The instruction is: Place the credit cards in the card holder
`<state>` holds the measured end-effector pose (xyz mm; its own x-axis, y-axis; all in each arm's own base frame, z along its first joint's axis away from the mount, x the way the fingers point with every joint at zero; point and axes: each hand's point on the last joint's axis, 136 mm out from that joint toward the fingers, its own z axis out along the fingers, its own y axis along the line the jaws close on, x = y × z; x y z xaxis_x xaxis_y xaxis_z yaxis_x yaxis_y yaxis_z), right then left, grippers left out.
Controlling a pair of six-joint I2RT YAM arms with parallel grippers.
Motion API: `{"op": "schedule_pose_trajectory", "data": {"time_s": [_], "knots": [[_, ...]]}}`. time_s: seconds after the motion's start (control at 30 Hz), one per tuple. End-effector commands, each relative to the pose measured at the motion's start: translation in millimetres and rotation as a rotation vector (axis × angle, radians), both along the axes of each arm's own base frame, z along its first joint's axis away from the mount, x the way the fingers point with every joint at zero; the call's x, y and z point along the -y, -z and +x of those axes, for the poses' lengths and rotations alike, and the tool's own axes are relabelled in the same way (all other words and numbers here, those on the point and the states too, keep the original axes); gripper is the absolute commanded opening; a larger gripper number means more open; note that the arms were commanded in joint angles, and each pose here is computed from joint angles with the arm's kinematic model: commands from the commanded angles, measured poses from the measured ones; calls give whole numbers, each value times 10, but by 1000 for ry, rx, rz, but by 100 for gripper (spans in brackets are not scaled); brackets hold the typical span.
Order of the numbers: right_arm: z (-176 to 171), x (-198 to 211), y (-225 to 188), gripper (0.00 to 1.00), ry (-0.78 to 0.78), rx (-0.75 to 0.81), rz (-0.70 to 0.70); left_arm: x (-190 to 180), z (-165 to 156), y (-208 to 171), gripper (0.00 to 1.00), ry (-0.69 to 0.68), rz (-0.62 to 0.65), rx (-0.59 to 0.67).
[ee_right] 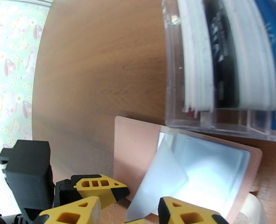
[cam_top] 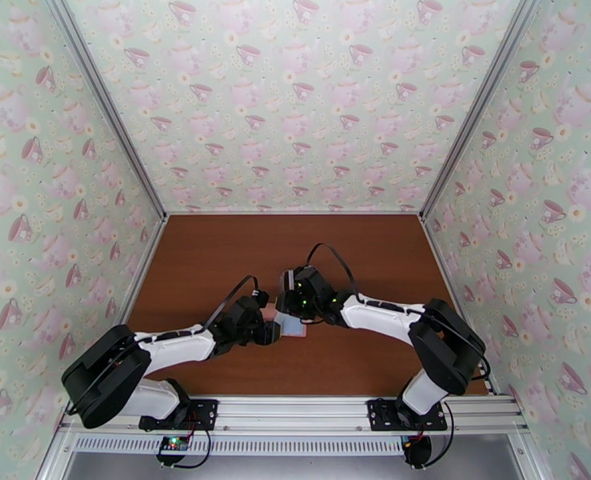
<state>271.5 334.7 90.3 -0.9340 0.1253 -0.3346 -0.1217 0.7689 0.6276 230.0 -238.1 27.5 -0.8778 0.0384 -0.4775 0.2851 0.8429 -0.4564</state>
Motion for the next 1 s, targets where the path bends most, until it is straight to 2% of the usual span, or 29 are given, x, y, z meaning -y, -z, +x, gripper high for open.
{"op": "schedule_pose_trajectory", "data": {"time_s": [0.0, 0.53, 0.77, 0.97], "knots": [[-26, 151, 111, 47, 20, -7, -54, -204, -230, 283, 56, -11, 96, -120], [-18, -6, 330, 48, -7, -54, -22, -91, -129, 52, 57, 2, 56, -81], [38, -146, 232, 48, -19, -45, 31, -68, -94, 26, 58, 2, 61, -80], [45, -142, 183, 48, -22, -37, 26, -124, 8, -169, 61, -15, 114, -36]]}}
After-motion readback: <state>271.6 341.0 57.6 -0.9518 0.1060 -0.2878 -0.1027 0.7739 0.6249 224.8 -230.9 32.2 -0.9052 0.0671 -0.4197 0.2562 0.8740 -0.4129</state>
